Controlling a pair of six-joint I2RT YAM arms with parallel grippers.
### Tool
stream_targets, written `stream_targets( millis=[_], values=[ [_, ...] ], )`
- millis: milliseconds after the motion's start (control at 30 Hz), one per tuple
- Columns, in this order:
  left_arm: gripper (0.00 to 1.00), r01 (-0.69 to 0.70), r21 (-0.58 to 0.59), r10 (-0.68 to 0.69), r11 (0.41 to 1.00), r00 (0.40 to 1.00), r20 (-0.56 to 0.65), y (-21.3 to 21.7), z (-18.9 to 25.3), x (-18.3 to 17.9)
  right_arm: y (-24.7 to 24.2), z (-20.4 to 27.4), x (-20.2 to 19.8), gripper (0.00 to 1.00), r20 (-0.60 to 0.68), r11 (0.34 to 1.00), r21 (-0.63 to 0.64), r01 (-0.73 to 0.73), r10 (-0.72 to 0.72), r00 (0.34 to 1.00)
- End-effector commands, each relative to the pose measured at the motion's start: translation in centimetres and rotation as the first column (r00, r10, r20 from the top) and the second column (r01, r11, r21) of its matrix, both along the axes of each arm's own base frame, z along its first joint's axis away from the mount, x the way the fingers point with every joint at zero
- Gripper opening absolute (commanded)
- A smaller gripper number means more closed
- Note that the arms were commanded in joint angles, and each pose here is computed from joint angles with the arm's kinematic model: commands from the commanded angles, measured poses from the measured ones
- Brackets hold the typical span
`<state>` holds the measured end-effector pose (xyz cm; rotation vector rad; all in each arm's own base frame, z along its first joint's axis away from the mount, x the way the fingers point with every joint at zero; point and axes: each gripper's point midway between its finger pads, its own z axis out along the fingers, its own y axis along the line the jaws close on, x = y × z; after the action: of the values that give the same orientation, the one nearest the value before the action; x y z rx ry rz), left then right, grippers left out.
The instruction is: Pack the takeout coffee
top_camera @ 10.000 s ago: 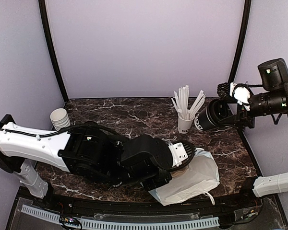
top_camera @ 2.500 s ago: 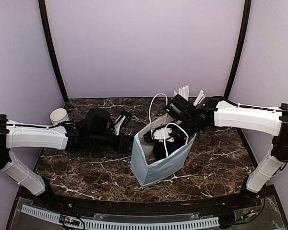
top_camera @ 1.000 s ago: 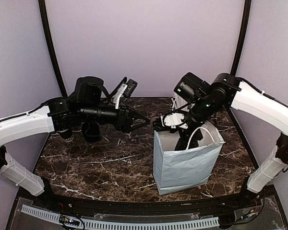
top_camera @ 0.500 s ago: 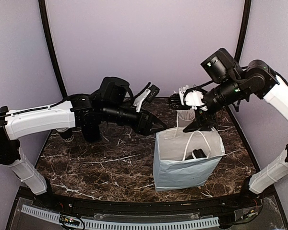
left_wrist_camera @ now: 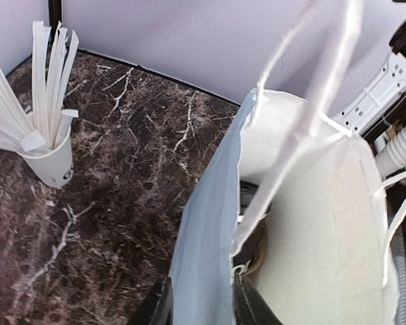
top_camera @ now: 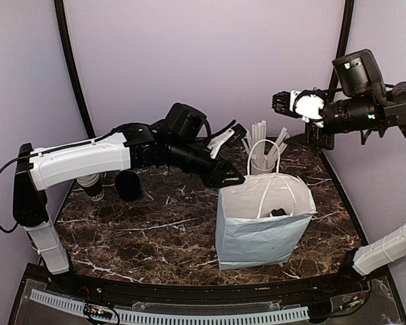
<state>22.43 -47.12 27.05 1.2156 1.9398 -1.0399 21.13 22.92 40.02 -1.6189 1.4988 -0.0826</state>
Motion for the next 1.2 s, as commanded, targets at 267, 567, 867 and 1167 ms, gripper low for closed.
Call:
stream_targets(
  millis=[267, 567, 867, 1167],
  values=[
    [0.0, 0.0, 0.118, -0.02, 0.993, 0.986, 0.167, 3.8, 1.5, -0.8, -8.4, 3.4, 6.3, 0.63, 0.124, 0.91, 0.164, 0.38, -0.401, 0.908],
    [0.0, -0.247, 0.23, 0.144, 0.941, 0.91, 0.389, 11.0, 2.4, 1.2, -9.9, 1.5, 7.8, 0.63, 0.079, 0.883, 0.146, 0.447, -0.461, 0.884],
    [0.0, -0.206, 0.217, 0.107, 0.954, 0.912, 0.395, 10.0, 0.3, -2.0, -10.2, -0.6, 8.4, 0.64, 0.037, 0.881, 0.103, 0.462, -0.468, 0.883],
    [0.03, -0.117, 0.17, 0.038, 0.978, 0.913, 0.406, 8.4, 0.8, -8.1, -9.9, -2.3, 8.7, 0.64, 0.002, 0.887, 0.064, 0.457, -0.458, 0.889]
  ],
)
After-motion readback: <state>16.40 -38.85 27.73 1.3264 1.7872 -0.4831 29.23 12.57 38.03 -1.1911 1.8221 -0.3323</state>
